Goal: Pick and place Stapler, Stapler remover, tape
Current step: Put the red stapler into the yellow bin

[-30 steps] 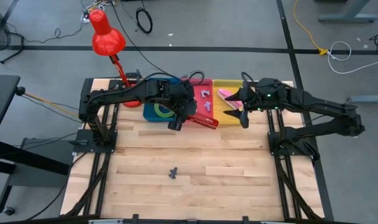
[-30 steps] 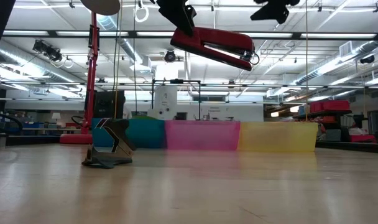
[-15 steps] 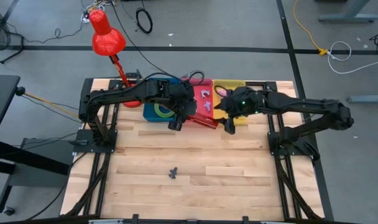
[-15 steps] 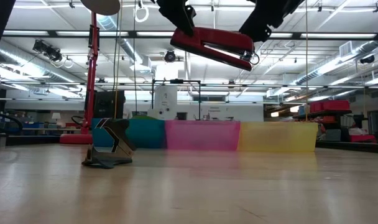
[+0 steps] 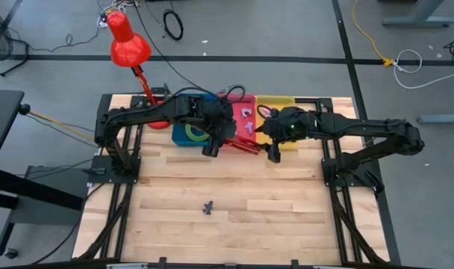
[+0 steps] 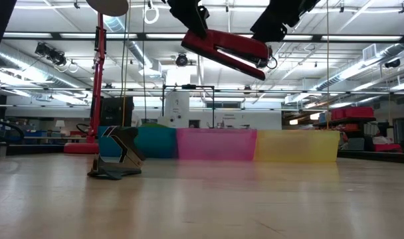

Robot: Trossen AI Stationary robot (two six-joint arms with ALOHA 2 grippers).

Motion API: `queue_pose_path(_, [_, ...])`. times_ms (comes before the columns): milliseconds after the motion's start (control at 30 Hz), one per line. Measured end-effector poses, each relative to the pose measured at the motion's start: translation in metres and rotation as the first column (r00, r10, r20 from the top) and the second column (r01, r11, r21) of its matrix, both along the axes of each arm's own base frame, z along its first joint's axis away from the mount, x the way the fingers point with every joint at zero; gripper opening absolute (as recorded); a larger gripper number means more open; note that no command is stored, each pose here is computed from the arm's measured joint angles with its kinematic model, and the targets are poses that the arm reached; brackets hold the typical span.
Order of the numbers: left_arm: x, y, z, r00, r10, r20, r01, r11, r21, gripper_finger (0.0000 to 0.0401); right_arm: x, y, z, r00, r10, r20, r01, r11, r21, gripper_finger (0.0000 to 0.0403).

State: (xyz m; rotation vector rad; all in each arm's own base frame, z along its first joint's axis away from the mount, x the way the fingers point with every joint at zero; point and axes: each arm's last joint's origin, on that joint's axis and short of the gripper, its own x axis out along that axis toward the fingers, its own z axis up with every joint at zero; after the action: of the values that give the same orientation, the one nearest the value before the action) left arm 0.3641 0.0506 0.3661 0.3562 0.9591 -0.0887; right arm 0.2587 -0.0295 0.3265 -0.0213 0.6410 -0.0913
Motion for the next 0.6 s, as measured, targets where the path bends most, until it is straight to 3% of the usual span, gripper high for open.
queue_pose_path(200, [0.000,0.000,0.000,1.000,-0.001,0.000,0.001,1.000,0.000,0.0192,0.001,0.002,0.000,1.000,0.012,0.011,-0.013,0.997,0.074,0.0279])
queue_pose_path(600, [0.000,0.000,0.000,1.000,0.000,0.001,0.000,1.000,0.000,0.0192,0.015,-0.001,-0.015,0.999,-0.007,-0.043,0.010,0.997,0.073,0.0279])
